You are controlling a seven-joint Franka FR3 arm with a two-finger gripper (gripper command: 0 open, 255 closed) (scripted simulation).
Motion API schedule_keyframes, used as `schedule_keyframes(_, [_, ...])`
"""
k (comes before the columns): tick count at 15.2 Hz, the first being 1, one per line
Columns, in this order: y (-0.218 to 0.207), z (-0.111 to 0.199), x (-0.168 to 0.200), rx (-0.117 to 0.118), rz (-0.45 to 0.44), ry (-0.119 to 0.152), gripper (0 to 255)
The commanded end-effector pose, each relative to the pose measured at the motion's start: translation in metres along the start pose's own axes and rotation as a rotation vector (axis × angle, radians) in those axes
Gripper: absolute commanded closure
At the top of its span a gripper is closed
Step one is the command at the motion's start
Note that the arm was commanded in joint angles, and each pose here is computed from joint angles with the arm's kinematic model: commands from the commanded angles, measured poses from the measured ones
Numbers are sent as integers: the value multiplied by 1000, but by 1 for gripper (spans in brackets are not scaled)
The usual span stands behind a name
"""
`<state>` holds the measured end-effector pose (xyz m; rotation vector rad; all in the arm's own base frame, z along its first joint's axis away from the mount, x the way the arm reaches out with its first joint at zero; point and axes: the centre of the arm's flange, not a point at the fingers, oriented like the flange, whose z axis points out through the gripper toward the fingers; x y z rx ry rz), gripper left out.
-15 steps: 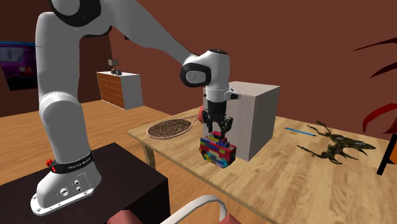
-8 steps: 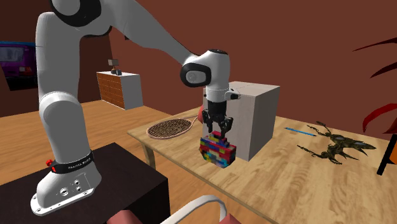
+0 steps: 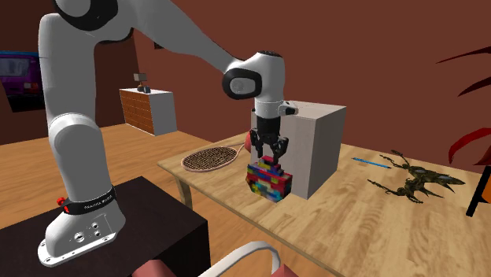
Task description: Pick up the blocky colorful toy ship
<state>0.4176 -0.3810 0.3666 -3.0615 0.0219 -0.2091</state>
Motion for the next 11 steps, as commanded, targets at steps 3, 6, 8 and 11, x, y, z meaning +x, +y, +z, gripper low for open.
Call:
schedule_keyframes(3, [-2, -21, 3, -1, 0, 1, 255])
schedule_keyframes(6, [-3, -37, 5, -1, 0, 1, 255])
schedule_keyframes(8, [-4, -47, 7, -1, 0, 1, 255])
schedule_keyframes(11, [-4, -53, 7, -1, 0, 1, 255])
